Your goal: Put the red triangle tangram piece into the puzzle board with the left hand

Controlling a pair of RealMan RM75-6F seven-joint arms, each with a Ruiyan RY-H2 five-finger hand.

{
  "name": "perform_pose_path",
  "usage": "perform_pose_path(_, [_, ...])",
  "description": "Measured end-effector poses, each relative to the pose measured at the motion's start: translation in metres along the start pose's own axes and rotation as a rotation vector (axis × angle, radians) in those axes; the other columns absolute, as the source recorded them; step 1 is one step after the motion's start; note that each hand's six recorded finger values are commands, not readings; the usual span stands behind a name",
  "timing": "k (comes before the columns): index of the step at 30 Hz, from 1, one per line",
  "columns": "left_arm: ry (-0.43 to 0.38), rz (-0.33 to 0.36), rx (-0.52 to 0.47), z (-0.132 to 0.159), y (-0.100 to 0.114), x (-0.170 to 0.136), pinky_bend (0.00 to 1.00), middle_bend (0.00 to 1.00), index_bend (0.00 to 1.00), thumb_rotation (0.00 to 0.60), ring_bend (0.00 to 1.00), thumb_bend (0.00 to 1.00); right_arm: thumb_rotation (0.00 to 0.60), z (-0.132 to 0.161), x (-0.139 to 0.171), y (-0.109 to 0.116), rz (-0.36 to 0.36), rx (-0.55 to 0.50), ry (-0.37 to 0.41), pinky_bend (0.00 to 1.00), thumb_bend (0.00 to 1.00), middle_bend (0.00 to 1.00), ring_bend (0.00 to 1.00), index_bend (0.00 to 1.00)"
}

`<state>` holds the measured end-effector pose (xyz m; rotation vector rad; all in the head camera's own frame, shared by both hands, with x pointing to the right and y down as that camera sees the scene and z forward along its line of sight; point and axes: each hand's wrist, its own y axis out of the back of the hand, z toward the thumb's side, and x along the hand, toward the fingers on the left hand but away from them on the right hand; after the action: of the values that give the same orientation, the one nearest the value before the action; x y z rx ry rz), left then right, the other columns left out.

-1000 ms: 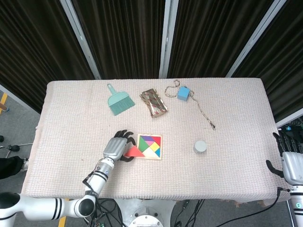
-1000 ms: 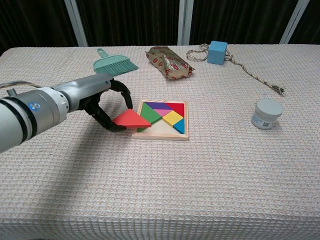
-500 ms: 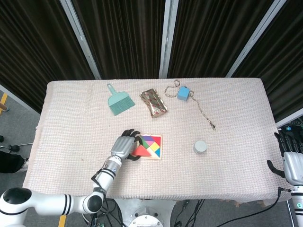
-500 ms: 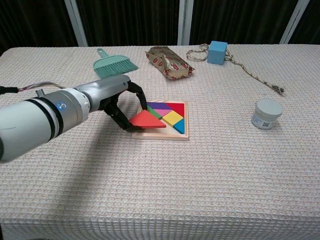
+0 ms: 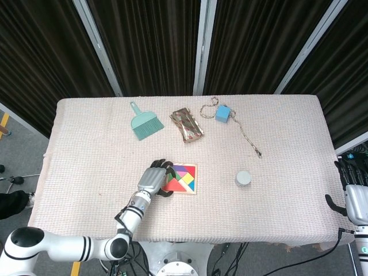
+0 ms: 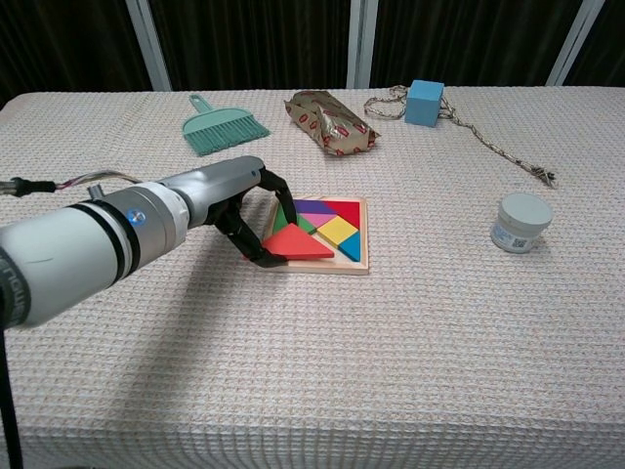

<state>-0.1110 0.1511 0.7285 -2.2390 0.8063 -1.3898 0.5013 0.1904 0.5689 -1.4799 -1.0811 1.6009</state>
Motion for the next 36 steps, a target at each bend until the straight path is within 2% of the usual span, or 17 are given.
perform_pose_path(3, [-0.003, 0.003, -0.002, 0.000, 0.001, 0.000, 0.07, 0.14, 0.34, 0.600, 0.00, 0.22, 0.600, 0.000, 0.000, 0.000, 0.000, 0.000, 0.000, 0.00, 0.22, 0.00, 0.00, 0.00])
perform_pose_path(7, [-0.010, 0.005, -0.004, 0.001, 0.001, -0.001, 0.07, 0.14, 0.20, 0.600, 0.00, 0.21, 0.600, 0.000, 0.000, 0.001, -0.004, 0.000, 0.001, 0.00, 0.22, 0.00, 0.00, 0.00])
perform_pose_path(12, [-0.012, 0.009, -0.003, 0.000, 0.003, -0.002, 0.07, 0.14, 0.18, 0.600, 0.00, 0.20, 0.600, 0.000, 0.000, 0.001, -0.005, -0.001, 0.002, 0.00, 0.22, 0.00, 0.00, 0.00])
perform_pose_path(14, [-0.010, 0.014, -0.001, -0.001, 0.006, -0.004, 0.07, 0.14, 0.20, 0.600, 0.00, 0.20, 0.600, 0.000, 0.000, 0.001, -0.006, -0.002, 0.002, 0.00, 0.22, 0.00, 0.00, 0.00])
perform_pose_path(21, [0.003, 0.048, 0.009, -0.013, 0.028, -0.018, 0.07, 0.14, 0.35, 0.600, 0.00, 0.20, 0.600, 0.001, -0.001, -0.001, -0.002, -0.003, 0.004, 0.00, 0.22, 0.00, 0.00, 0.00])
perform_pose_path(26, [0.051, 0.085, 0.024, -0.035, 0.046, -0.029, 0.07, 0.14, 0.36, 0.600, 0.00, 0.20, 0.600, 0.004, -0.002, -0.001, -0.002, -0.002, 0.011, 0.00, 0.22, 0.00, 0.00, 0.00])
perform_pose_path(32, [0.080, 0.060, 0.022, -0.048, 0.038, -0.025, 0.08, 0.14, 0.45, 0.600, 0.00, 0.19, 0.600, 0.004, -0.002, -0.002, 0.002, 0.000, 0.007, 0.00, 0.22, 0.00, 0.00, 0.00])
perform_pose_path(36, [0.086, 0.059, 0.025, -0.050, 0.033, -0.022, 0.08, 0.14, 0.46, 0.600, 0.00, 0.18, 0.600, 0.002, -0.002, -0.003, 0.006, 0.000, 0.001, 0.00, 0.22, 0.00, 0.00, 0.00])
